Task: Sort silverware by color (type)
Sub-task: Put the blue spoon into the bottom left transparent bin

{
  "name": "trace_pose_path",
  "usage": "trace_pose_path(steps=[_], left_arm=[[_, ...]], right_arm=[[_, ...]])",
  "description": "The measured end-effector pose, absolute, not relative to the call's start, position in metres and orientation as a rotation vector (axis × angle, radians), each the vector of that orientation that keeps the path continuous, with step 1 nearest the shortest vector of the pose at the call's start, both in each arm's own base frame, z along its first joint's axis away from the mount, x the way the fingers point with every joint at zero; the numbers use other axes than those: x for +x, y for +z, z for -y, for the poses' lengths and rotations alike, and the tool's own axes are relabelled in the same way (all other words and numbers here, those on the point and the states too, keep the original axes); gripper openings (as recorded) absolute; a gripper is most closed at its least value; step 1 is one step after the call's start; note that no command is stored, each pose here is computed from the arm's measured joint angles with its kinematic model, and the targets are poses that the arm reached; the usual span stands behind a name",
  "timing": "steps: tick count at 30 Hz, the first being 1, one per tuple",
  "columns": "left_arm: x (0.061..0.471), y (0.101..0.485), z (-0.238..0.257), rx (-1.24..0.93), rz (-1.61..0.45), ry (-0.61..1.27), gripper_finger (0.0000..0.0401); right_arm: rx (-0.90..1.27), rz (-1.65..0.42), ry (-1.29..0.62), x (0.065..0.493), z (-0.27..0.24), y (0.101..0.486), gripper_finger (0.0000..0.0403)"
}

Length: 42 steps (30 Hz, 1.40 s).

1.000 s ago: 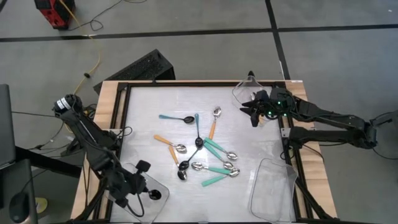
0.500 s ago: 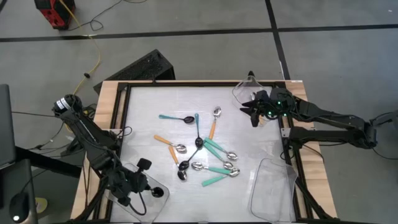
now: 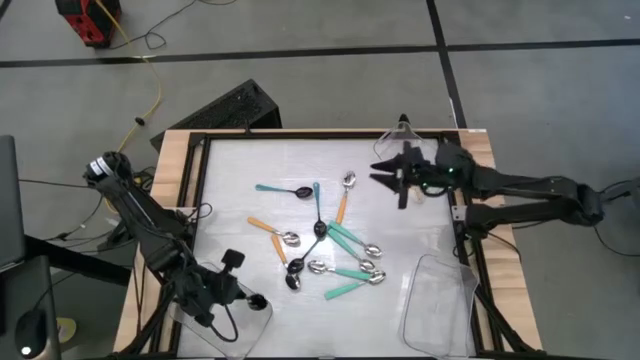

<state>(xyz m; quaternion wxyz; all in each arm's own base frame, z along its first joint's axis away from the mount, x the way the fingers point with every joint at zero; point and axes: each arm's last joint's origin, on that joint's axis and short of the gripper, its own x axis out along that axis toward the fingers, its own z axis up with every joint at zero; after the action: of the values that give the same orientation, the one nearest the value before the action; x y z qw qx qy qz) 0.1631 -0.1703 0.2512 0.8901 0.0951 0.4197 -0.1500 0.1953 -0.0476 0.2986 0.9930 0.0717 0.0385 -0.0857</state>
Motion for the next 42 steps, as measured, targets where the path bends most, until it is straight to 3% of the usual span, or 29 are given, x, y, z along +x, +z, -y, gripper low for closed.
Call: trace_pose_path(steps=[3,10,14,21,31,42], left_arm=[[0.168,0.258,0.163,0.225,-0.789,-0.235,0.0000],[0.178,0.283,0.148,0.335,-0.542,-0.072,0.0000],[0.182,0.295,0.138,0.367,-0.450,0.029,0.0000],[0.178,0.314,0.124,0.377,-0.337,0.175,0.0000],[0.186,0.325,0.116,0.421,-0.285,0.118,0.0000],[0.193,0.331,0.102,0.514,-0.266,0.114,0.0000]], right_arm=[[0.055,-0.021,-0.118,0.217,0.038,0.296,0.0180],[-0.058,-0.043,-0.033,0.276,0.016,0.298,0.0276],[-0.095,-0.042,0.016,0.311,0.005,0.308,0.0305],[-0.283,-0.034,0.105,0.354,-0.018,0.312,0.0311],[-0.340,-0.003,0.197,0.402,-0.036,0.312,0.0311],[-0.406,0.028,0.271,0.415,-0.052,0.315,0.0311]])
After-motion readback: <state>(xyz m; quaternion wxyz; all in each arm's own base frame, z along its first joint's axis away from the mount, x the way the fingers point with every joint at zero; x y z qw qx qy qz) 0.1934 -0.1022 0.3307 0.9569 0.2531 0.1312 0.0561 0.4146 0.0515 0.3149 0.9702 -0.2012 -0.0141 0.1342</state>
